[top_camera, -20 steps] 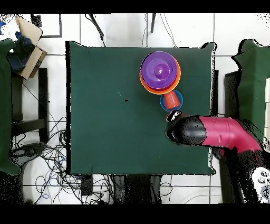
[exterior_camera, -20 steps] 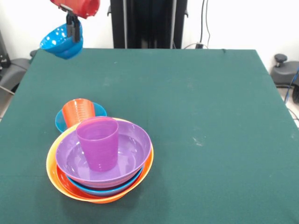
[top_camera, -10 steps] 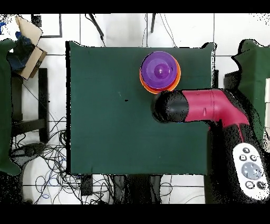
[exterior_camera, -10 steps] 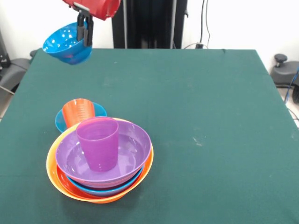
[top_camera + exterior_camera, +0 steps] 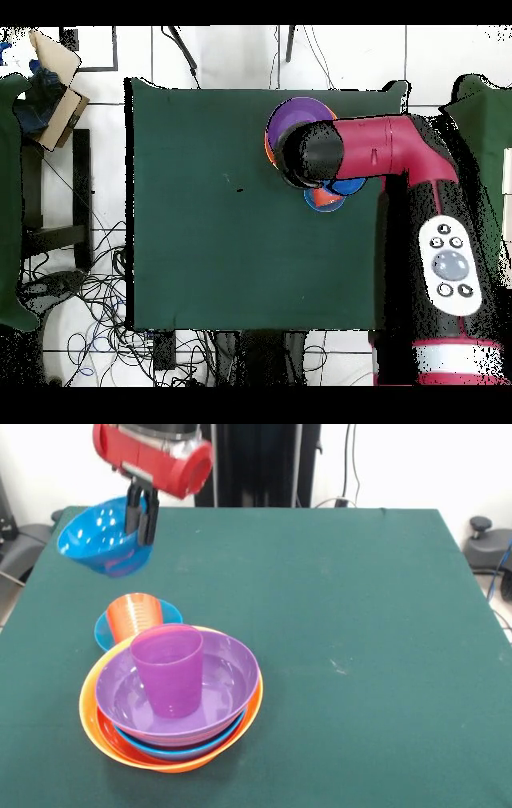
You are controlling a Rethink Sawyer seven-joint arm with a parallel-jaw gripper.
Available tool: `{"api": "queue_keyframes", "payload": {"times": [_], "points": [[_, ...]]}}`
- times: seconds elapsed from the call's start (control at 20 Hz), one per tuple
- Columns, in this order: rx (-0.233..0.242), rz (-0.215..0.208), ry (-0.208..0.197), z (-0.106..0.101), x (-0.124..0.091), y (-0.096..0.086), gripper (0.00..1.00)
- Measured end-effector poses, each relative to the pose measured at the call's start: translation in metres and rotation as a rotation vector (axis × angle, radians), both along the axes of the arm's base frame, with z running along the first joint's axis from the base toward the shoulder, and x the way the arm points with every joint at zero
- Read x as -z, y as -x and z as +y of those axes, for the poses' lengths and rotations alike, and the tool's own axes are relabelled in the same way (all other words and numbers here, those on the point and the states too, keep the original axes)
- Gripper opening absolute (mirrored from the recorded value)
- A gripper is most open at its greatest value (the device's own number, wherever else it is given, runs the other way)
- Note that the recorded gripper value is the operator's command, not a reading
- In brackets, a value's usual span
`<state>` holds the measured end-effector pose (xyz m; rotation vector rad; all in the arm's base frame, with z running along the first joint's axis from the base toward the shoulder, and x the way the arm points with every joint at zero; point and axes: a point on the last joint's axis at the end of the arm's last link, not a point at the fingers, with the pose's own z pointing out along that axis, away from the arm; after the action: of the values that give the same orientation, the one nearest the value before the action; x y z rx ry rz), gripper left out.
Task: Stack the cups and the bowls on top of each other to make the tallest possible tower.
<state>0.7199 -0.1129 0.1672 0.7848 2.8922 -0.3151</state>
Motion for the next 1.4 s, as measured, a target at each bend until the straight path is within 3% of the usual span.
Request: {"api": "queue_keyframes", "payload": {"times": [0.2, 0.35, 0.55, 0.95, 1.4], "points": [[0.014, 0.016, -0.019, -0.004, 0.028, -0.007, 0.00], [0.024, 0.056, -0.027, -0.008, 0.053, 0.002, 0.00], [0.038, 0.087, -0.013, -0.017, 0.066, 0.012, 0.00], [0.042, 0.098, 0.031, -0.018, 0.059, 0.019, 0.00], [0.076, 0.102, 0.021, -0.012, 0.042, 0.004, 0.00]]}}
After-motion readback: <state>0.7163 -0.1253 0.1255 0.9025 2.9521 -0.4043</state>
